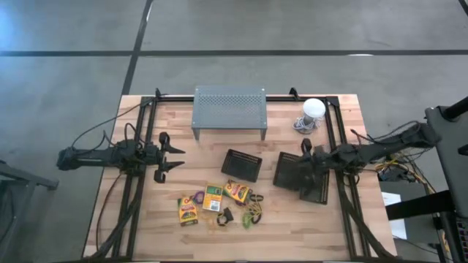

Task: Pick & Place Office Desk Supplies
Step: Put the left black basket

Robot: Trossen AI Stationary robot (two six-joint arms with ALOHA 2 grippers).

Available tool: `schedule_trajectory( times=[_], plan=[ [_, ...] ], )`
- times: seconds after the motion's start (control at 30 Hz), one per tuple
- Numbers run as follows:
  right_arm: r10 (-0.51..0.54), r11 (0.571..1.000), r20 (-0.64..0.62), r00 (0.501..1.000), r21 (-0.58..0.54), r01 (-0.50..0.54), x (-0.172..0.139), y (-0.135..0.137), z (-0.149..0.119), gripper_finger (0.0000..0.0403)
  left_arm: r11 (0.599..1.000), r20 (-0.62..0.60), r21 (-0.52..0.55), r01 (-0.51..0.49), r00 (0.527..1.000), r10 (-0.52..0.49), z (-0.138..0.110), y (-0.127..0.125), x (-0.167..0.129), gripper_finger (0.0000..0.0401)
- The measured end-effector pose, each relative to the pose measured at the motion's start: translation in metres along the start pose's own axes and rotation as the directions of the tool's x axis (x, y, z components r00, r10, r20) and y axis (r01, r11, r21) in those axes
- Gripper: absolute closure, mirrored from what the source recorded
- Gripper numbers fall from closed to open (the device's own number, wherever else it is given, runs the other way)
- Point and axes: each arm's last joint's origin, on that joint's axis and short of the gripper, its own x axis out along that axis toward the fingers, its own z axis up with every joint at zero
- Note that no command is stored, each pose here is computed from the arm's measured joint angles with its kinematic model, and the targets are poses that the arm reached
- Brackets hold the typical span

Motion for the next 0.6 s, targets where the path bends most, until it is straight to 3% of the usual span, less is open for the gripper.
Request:
schedule_trajectory(
  times=[0.17,0.37,0.5,0.6],
  plan=[
    [-0.126,0.980,-0.249,0.960,-0.179,0.082,0.033,0.033,0.026,0.0394,0.997,0.000,-0.082,0.000,1.000,0.000,0.000,0.000,0.000,0.0215],
    [-0.182,0.954,-0.501,0.846,-0.298,0.028,0.090,0.063,0.037,0.0368,0.962,0.000,-0.272,0.002,1.000,-0.002,0.000,0.000,0.000,0.0215],
    [-0.226,0.922,-0.585,0.779,-0.387,-0.024,0.135,0.074,0.036,0.0325,0.926,-0.006,-0.376,0.003,1.000,-0.006,0.000,0.000,0.000,0.0215],
    [-0.263,0.917,-0.602,0.754,-0.399,0.001,0.170,0.074,0.037,0.0288,0.923,-0.013,-0.384,0.001,1.000,-0.007,-0.001,0.000,0.001,0.0215]
  ],
)
